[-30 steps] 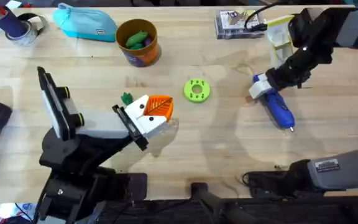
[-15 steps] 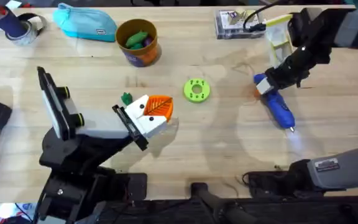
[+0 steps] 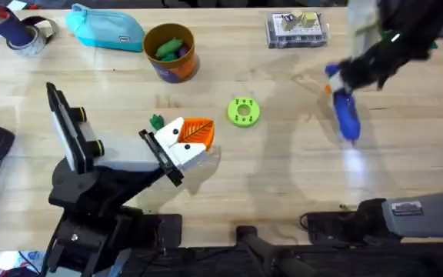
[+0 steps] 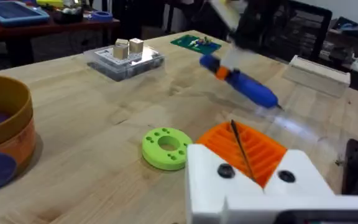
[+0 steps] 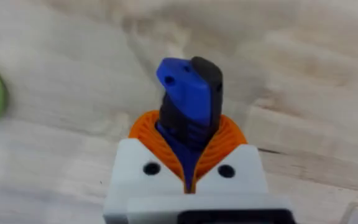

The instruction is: Pick up the gripper from the table and insert it into the empty holder that is missing its gripper. Then pick up a screw, insert it into the mounting hole, and use the screwdriver to tighten it. Finally, clean up the table by picking up the vegetable and placing it into the bucket.

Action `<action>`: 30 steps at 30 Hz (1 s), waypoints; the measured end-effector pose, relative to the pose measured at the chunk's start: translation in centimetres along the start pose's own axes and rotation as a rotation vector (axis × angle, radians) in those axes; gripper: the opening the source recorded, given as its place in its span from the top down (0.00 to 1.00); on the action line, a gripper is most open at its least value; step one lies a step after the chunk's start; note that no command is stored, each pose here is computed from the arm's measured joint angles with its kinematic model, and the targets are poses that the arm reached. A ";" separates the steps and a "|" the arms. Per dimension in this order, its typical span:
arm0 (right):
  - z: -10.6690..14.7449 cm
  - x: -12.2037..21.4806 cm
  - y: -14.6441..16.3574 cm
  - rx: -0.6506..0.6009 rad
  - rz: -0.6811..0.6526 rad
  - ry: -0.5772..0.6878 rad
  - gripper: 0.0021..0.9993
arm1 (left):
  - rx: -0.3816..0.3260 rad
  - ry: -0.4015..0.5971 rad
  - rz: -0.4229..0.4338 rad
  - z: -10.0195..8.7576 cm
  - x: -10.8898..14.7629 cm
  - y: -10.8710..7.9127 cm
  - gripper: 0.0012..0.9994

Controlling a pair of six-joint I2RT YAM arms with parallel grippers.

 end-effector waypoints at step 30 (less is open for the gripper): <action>-3.2 21.5 24.2 0.268 -0.637 -1.109 0.98 | 0.001 0.000 0.000 0.0 0.0 0.0 0.99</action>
Point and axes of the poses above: each hand's point on the last joint's axis, 136 mm out from that joint toward the fingers, its own x axis back along the fingers, its own y axis along the line the jaws close on, z = x × y, the point moved 5 cm from there along x, back along the fingers, and after that the axes turned 7 degrees about -x, right-handed, at the moved point
